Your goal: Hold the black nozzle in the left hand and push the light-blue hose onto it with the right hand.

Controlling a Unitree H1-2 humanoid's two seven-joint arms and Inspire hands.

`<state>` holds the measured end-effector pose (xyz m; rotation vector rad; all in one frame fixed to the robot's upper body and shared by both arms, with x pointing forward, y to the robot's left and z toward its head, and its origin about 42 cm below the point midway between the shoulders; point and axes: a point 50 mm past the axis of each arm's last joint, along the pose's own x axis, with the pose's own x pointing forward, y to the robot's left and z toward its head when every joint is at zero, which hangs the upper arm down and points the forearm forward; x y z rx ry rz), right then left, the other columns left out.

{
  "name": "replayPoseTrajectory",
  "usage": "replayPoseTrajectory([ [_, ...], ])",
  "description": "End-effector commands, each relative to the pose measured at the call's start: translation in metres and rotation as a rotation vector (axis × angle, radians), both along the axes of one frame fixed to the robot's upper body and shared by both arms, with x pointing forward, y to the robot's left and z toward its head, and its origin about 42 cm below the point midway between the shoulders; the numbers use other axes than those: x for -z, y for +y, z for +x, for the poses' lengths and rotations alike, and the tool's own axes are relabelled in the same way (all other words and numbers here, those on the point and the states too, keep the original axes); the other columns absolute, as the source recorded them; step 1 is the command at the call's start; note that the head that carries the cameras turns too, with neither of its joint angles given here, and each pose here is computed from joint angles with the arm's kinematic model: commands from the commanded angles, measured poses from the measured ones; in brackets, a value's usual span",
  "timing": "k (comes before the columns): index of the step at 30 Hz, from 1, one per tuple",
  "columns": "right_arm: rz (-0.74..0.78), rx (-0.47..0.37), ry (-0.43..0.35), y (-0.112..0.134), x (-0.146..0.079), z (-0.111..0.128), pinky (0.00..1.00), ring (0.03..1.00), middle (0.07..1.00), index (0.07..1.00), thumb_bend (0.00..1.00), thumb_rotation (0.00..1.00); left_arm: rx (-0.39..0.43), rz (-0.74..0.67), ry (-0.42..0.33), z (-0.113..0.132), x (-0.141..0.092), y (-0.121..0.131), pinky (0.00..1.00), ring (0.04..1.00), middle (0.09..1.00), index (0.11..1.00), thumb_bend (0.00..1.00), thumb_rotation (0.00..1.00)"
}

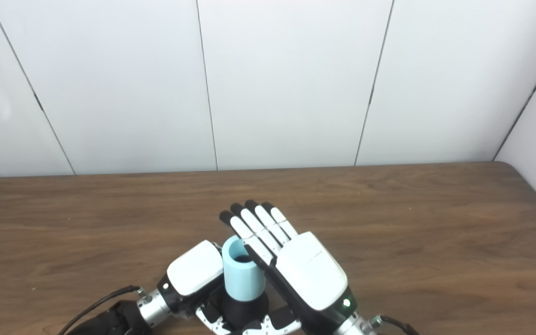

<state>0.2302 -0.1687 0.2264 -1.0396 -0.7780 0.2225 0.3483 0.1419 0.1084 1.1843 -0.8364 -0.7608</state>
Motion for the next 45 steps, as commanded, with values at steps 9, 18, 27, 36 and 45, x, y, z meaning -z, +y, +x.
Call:
replayPoseTrajectory([
  [9,0.232,0.010,-0.072,-0.009,-0.011,0.004,0.98,0.999,1.000,0.976,0.79,0.80,-0.036,0.147,0.187,-0.032,0.057,0.008,0.17,0.222,0.472,0.481,0.52,0.00],
  [18,0.631,0.183,0.129,-0.054,0.034,0.031,0.90,0.958,0.966,0.934,0.67,0.87,-0.077,0.132,0.168,-0.028,0.056,0.014,0.19,0.239,0.473,0.482,0.52,0.00],
  [27,0.735,0.275,0.306,-0.075,0.075,0.036,0.87,0.929,0.945,0.899,0.61,0.85,-0.179,0.161,0.179,-0.018,0.052,0.027,0.32,0.397,0.466,0.512,0.52,0.00],
  [36,0.741,0.306,0.359,-0.081,0.085,0.041,0.89,0.935,0.941,0.904,0.62,0.83,-0.412,0.293,0.265,-0.006,0.038,0.041,0.59,0.690,0.715,0.688,0.86,0.00],
  [45,0.749,0.313,0.382,-0.082,0.088,0.043,0.90,0.941,0.950,0.917,0.60,0.84,-0.641,0.330,0.323,0.009,0.008,0.079,0.81,0.877,0.863,0.849,1.00,0.10],
])
